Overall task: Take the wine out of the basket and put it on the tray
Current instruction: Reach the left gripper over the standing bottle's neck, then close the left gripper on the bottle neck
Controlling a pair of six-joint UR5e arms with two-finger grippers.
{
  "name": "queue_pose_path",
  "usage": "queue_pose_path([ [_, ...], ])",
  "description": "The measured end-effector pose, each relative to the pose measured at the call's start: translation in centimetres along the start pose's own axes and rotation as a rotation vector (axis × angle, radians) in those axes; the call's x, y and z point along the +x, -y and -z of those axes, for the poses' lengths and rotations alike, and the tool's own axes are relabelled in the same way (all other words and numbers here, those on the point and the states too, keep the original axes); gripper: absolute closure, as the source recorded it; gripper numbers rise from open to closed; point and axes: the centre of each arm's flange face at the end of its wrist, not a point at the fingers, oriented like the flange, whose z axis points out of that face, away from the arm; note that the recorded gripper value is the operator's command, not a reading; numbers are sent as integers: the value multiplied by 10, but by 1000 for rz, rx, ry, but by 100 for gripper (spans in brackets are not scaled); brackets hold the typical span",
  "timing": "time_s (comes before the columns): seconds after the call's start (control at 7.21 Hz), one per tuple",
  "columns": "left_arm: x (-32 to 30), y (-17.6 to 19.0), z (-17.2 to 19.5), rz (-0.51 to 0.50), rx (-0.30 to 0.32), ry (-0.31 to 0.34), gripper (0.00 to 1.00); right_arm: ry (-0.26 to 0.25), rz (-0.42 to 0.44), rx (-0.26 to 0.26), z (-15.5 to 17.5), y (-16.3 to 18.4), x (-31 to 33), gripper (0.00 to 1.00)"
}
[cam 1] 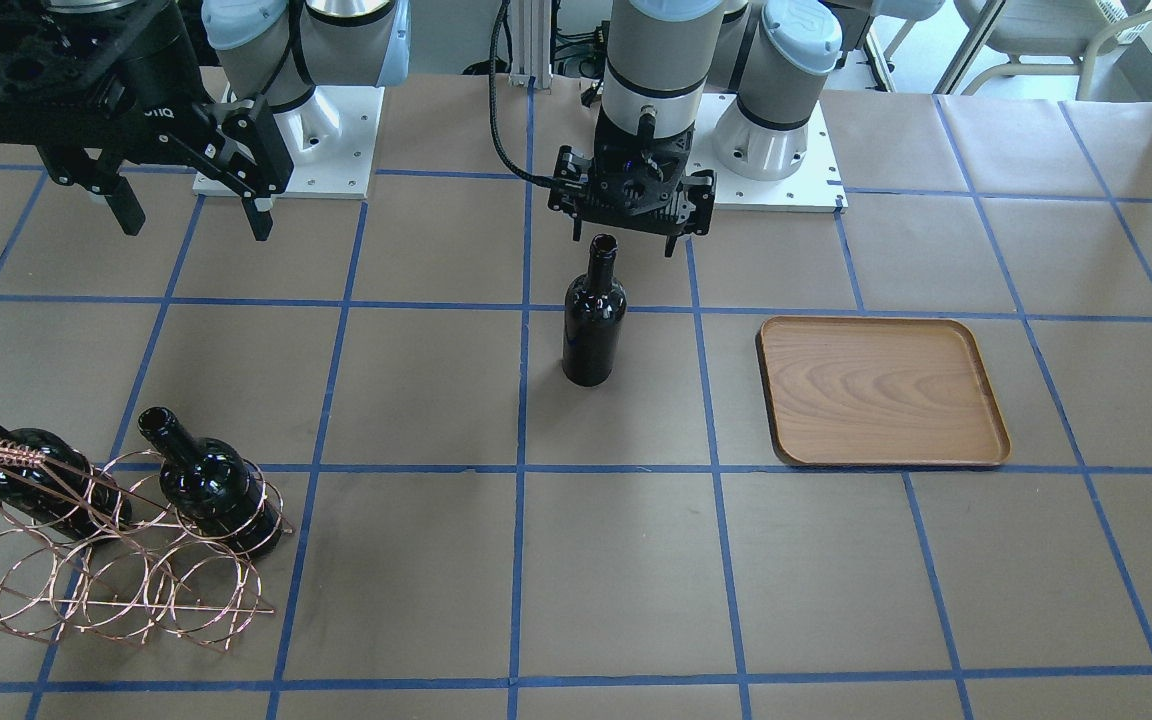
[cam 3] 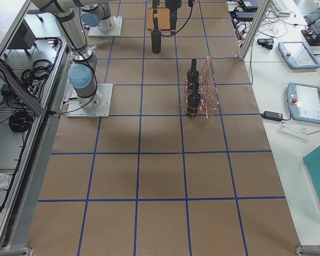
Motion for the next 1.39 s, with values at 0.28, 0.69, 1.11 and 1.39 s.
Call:
queue_pose_path([
  [0.28, 5, 7, -19, -5, -35, -17, 11, -1, -3, -4, -15, -2, 0, 0],
  [0.69, 10, 8, -39, -16, -83, -26, 24, -1, -3, -6, -19, -2, 0, 0],
  [1.11, 10, 5, -47, -23, -102, -23, 43, -1, -2, -11, -20, -3, -1, 0],
  [1.39, 9, 6, -43, -23, -98, -24, 42, 0, -2, -14, -21, -3, -1, 0],
])
